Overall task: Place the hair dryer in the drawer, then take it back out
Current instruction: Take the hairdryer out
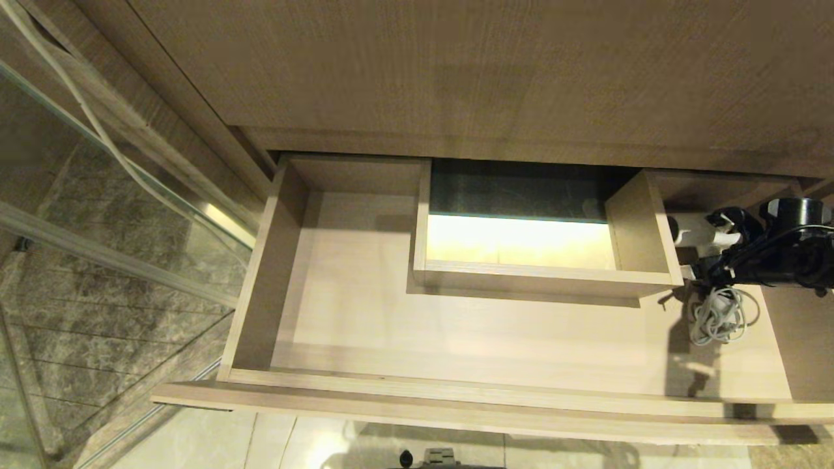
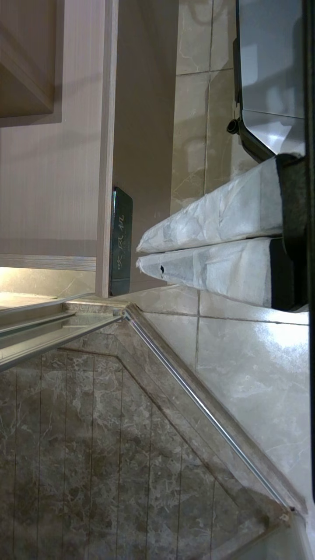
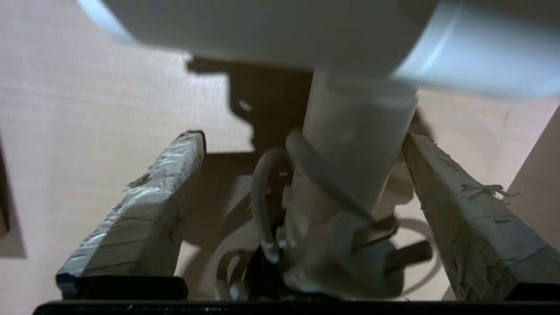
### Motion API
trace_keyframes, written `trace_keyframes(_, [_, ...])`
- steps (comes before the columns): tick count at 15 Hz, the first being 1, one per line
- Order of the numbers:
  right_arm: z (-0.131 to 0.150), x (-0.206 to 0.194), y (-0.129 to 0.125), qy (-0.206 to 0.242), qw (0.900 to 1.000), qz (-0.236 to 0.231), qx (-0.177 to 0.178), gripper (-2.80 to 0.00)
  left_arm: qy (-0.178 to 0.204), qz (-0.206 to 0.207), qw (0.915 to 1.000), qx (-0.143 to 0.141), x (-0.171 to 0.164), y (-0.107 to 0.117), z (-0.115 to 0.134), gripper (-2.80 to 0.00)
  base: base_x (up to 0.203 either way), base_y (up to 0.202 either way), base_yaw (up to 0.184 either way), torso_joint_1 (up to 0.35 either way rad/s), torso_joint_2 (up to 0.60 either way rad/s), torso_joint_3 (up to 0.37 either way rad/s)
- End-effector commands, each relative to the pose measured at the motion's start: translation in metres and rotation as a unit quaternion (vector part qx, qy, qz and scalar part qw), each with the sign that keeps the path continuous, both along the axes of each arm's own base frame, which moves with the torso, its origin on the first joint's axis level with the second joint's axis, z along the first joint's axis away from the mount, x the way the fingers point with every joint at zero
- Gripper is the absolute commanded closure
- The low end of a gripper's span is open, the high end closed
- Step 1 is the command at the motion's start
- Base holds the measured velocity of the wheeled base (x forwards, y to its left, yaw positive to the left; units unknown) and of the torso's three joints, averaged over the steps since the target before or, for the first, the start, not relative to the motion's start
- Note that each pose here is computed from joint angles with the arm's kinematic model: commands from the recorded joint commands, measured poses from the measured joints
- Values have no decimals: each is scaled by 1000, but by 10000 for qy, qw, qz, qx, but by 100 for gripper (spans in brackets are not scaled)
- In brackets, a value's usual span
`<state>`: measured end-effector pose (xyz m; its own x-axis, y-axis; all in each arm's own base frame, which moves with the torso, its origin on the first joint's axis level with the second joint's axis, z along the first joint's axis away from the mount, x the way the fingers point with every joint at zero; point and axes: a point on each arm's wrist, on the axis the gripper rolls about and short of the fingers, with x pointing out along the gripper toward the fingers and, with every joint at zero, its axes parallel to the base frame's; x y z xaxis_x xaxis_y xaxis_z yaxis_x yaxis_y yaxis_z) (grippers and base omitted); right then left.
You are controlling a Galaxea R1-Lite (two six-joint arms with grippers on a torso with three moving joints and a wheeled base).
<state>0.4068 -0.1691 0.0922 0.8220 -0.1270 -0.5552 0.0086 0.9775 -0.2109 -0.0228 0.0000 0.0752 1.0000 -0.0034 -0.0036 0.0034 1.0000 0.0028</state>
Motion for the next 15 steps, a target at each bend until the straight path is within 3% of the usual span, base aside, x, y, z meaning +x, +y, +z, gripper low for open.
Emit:
trace_keyframes(1, [-9, 5, -2, 12, 10000, 31, 14, 0, 5, 2, 10000, 2, 0, 0, 0, 0, 0, 0, 0, 0, 0, 0])
trace_keyframes(4, [-2, 3, -2, -27, 9999, 42, -89, 0, -3, 2, 10000, 2, 0, 0, 0, 0, 0, 0, 0, 0, 0, 0])
trace_keyframes(8, [36, -12, 5, -263, 9994, 21, -203, 0, 5, 2, 10000, 2, 0, 0, 0, 0, 0, 0, 0, 0, 0, 0])
trace_keyframes(13, [112, -71, 22, -509, 9981, -70, -338, 0, 5, 2, 10000, 2, 0, 0, 0, 0, 0, 0, 0, 0, 0, 0])
trace_keyframes(15, [141, -108, 27, -631, 9961, -128, -607, 0, -3, 2, 10000, 2, 0, 0, 0, 0, 0, 0, 0, 0, 0, 0])
